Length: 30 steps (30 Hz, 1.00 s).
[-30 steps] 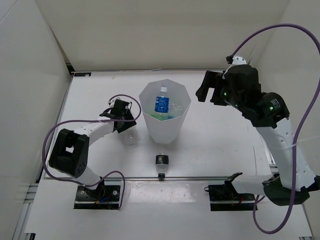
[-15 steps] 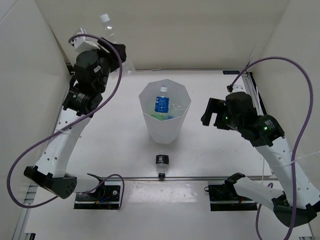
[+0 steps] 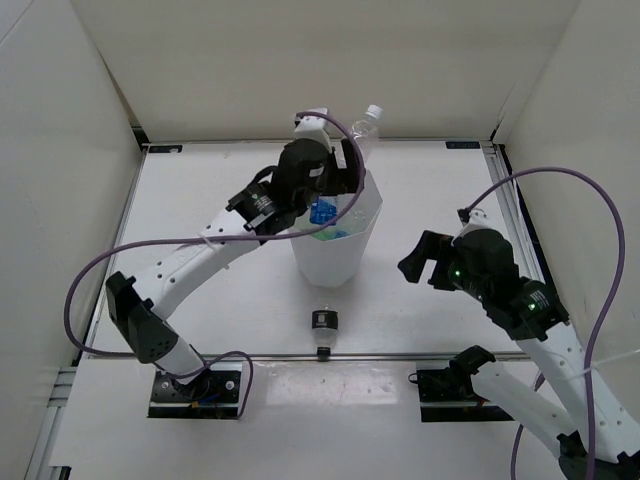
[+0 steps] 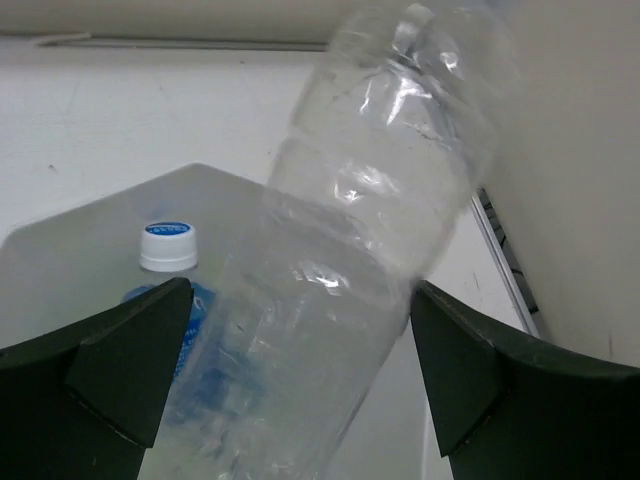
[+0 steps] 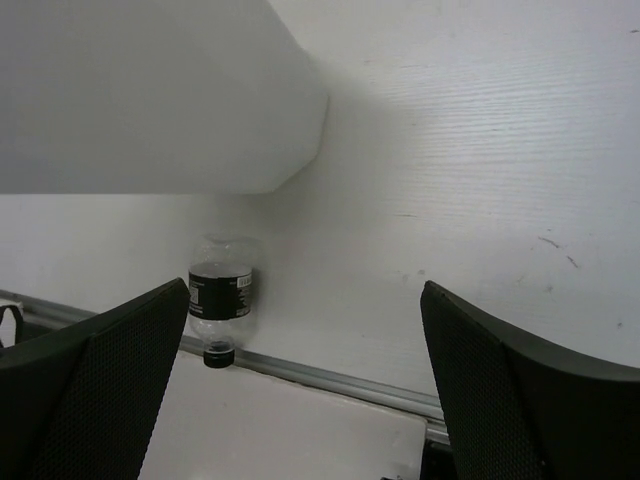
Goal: Put the plastic bottles in the bin
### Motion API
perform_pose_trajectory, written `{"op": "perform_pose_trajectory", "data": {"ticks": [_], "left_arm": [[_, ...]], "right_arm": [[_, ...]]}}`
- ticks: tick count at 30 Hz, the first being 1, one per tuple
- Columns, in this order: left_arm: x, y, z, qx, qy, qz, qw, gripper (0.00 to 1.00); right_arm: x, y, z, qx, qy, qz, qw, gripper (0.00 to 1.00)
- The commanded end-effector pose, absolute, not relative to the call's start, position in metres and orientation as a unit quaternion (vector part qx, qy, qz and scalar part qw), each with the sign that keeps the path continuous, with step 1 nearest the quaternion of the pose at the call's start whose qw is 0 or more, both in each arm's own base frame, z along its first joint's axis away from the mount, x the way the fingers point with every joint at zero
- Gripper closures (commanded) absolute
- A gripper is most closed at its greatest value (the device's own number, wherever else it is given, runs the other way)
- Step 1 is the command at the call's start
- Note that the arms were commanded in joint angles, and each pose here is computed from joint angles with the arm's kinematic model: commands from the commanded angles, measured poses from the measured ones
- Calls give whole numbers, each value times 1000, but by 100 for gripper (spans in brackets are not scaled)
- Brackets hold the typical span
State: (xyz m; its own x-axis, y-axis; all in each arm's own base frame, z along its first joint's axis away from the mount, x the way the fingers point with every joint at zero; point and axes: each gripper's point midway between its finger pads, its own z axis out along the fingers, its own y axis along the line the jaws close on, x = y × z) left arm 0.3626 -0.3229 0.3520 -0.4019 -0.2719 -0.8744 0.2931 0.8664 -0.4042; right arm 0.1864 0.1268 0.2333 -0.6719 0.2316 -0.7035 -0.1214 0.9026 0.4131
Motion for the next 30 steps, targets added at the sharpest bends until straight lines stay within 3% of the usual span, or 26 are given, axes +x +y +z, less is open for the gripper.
{"op": "perform_pose_trajectory", "data": {"ticks": [1,10,18,30], "left_arm": [[341,-302,424,13,743,-253,619,0],[321,-195,501,-72,682,-152,712,0],[279,-103,475,-156,672,-75,720,0],[227,-33,423,-236,707,-27,666,0]], "right_arm": [[178,141,230,2,873,267,407,0],[153,171,169,-16,845,368,388,0],[152,230,146,-53,849,409,332,0],[153,283,99,-51,905,334,260,0]]}}
